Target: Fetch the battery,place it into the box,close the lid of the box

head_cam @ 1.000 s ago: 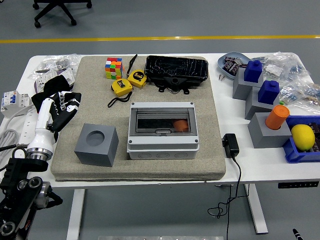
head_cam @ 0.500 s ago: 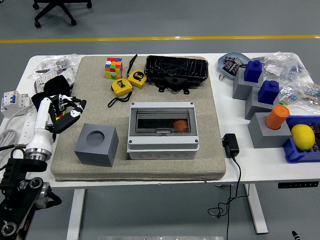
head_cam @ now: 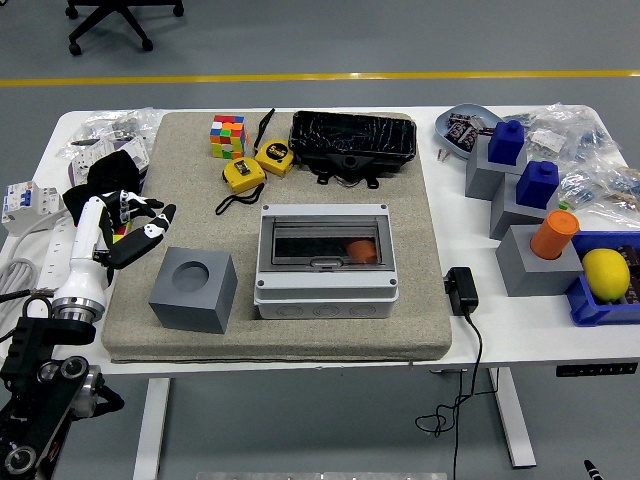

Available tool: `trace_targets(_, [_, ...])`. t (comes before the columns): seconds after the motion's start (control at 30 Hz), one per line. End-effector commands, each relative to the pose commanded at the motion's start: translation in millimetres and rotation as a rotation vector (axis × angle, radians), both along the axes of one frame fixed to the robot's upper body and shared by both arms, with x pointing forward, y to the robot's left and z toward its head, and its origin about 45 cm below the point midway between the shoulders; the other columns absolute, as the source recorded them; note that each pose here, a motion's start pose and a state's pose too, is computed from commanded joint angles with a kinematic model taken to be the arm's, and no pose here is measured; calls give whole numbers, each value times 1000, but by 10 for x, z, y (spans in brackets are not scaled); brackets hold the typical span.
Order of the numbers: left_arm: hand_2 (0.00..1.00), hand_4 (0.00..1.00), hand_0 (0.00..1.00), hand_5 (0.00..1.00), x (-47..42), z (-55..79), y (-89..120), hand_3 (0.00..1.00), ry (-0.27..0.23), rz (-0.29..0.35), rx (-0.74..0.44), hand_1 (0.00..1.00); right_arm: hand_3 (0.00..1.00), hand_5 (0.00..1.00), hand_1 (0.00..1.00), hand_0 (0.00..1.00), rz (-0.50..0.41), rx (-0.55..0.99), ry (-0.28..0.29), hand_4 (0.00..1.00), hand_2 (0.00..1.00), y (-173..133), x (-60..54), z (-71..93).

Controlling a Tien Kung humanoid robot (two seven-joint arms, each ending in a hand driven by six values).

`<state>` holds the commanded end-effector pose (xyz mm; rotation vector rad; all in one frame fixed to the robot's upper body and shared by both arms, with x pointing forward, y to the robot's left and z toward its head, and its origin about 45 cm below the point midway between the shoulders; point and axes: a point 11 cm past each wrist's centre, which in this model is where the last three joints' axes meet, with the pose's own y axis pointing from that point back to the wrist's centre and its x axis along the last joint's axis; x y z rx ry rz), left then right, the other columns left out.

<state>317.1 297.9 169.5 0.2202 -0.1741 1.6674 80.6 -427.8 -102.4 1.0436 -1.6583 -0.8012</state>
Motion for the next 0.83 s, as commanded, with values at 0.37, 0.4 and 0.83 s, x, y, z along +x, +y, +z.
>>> trace_targets(0.37, [493,806,612,161,-21,-20,17,264,7,10,-5,634,850,998,832,868,-6,0,2,998,804,0,-21,-4])
trace_targets(0.4, [493,806,612,161,-23,-24,23,264,7,13,-12,634,850,998,832,868,-7,0,3,998,804,1,-27,-5])
trace_targets(0.83, [563,765,609,425,-45,-57,73,482,3,32,-95,670,849,998,832,869,-21,3,2,998,804,19,-59,-17])
